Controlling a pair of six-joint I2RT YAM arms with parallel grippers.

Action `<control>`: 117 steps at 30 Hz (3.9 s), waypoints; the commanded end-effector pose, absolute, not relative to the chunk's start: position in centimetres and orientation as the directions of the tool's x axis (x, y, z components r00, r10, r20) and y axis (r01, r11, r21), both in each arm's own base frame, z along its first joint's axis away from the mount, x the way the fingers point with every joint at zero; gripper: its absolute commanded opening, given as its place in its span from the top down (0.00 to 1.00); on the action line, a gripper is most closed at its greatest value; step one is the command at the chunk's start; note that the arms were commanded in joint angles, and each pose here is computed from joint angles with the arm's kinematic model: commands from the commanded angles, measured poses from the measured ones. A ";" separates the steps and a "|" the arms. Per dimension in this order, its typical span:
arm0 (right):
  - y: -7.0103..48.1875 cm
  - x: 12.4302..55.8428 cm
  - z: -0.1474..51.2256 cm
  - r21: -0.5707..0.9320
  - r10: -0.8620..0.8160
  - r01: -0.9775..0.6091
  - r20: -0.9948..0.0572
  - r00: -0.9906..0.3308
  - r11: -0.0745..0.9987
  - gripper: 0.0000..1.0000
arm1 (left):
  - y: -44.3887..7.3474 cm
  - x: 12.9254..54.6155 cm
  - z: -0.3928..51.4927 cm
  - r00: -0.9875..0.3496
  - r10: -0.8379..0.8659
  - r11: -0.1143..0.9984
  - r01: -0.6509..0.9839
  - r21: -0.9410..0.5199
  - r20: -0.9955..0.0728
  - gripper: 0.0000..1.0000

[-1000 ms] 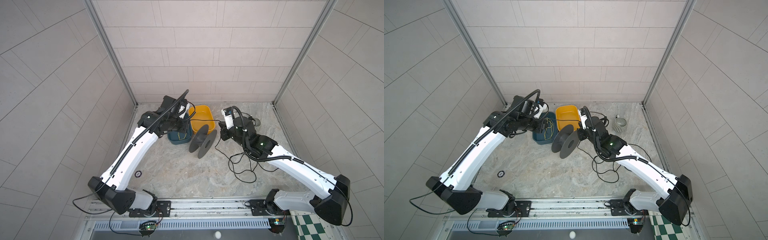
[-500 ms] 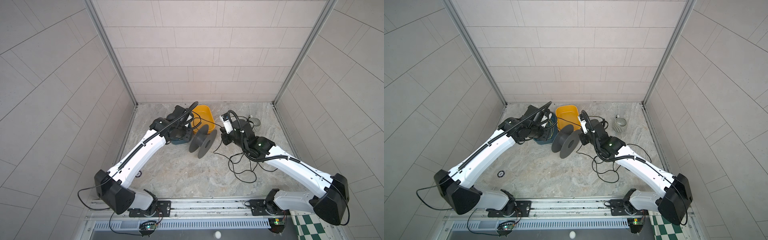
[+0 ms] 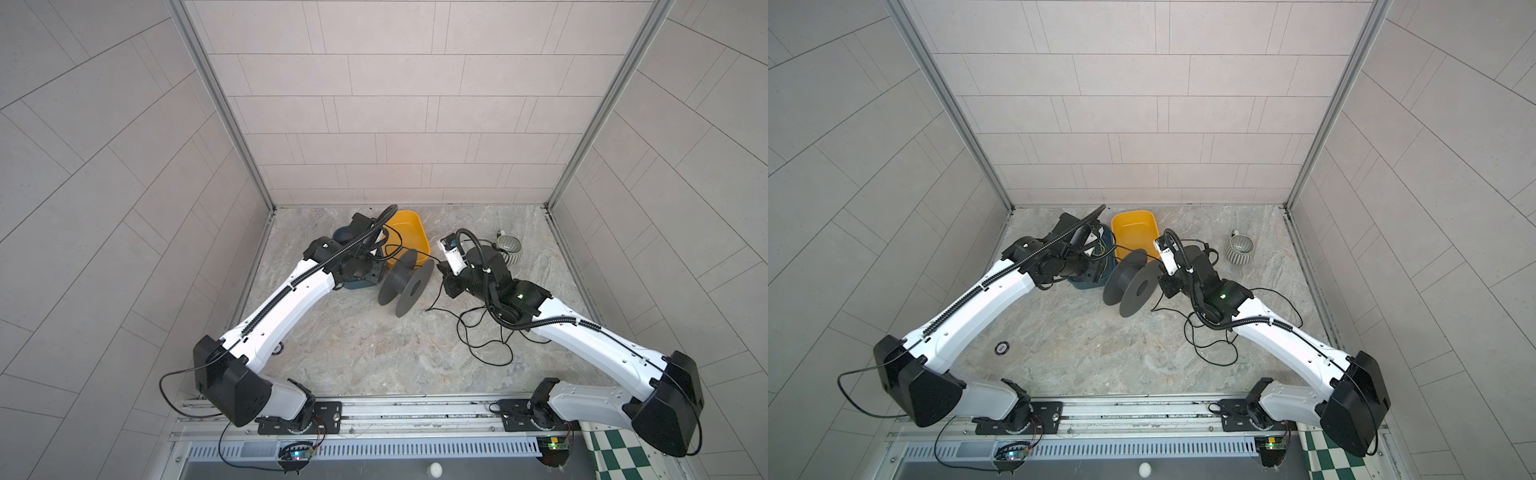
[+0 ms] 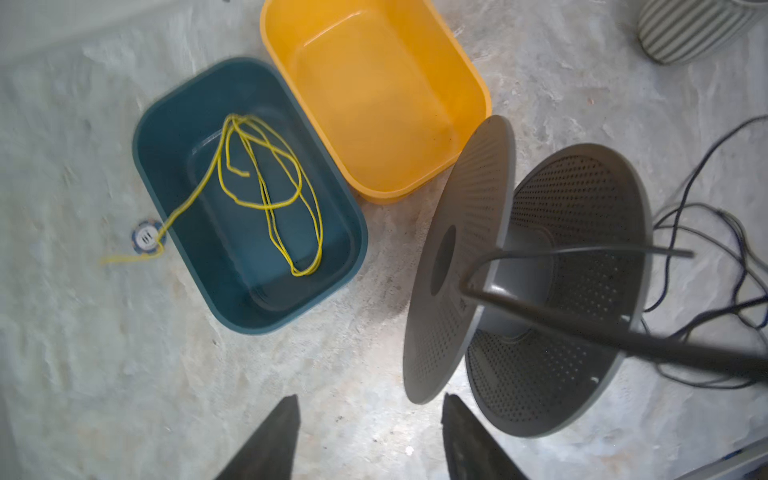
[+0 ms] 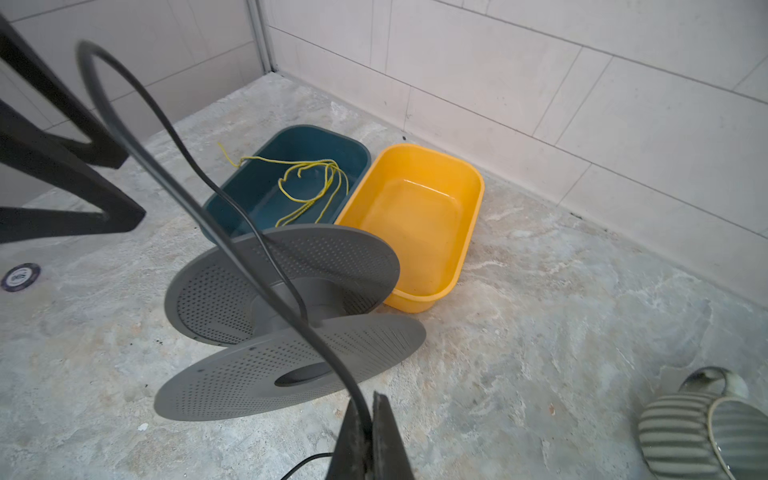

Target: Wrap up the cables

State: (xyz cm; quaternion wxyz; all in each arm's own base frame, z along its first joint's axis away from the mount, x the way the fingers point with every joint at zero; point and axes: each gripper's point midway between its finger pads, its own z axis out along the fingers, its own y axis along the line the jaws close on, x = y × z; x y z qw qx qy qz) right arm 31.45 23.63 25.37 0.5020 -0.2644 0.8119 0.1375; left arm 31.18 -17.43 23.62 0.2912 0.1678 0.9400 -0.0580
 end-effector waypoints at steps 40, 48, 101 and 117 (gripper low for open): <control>26.3 30.3 25.0 0.107 -0.478 -0.865 -0.797 -0.369 0.490 1.00 | -17.4 27.3 29.5 -0.612 0.329 0.815 0.568 -0.110 -0.719 0.18; 25.6 32.2 22.1 0.101 -0.507 -0.837 -0.754 -0.417 0.538 1.00 | -17.9 28.5 28.1 -0.637 0.342 0.819 0.562 -0.113 -0.691 0.22; 19.8 34.2 16.9 -0.009 -0.428 -0.630 -0.742 -0.516 0.776 1.00 | -23.5 34.9 23.2 -0.611 0.494 0.782 0.623 0.009 -0.619 0.53; 19.0 34.7 17.0 -0.026 -0.428 -0.610 -0.736 -0.525 0.792 1.00 | -22.1 33.3 23.7 -0.598 0.583 0.767 0.628 0.130 -0.549 0.81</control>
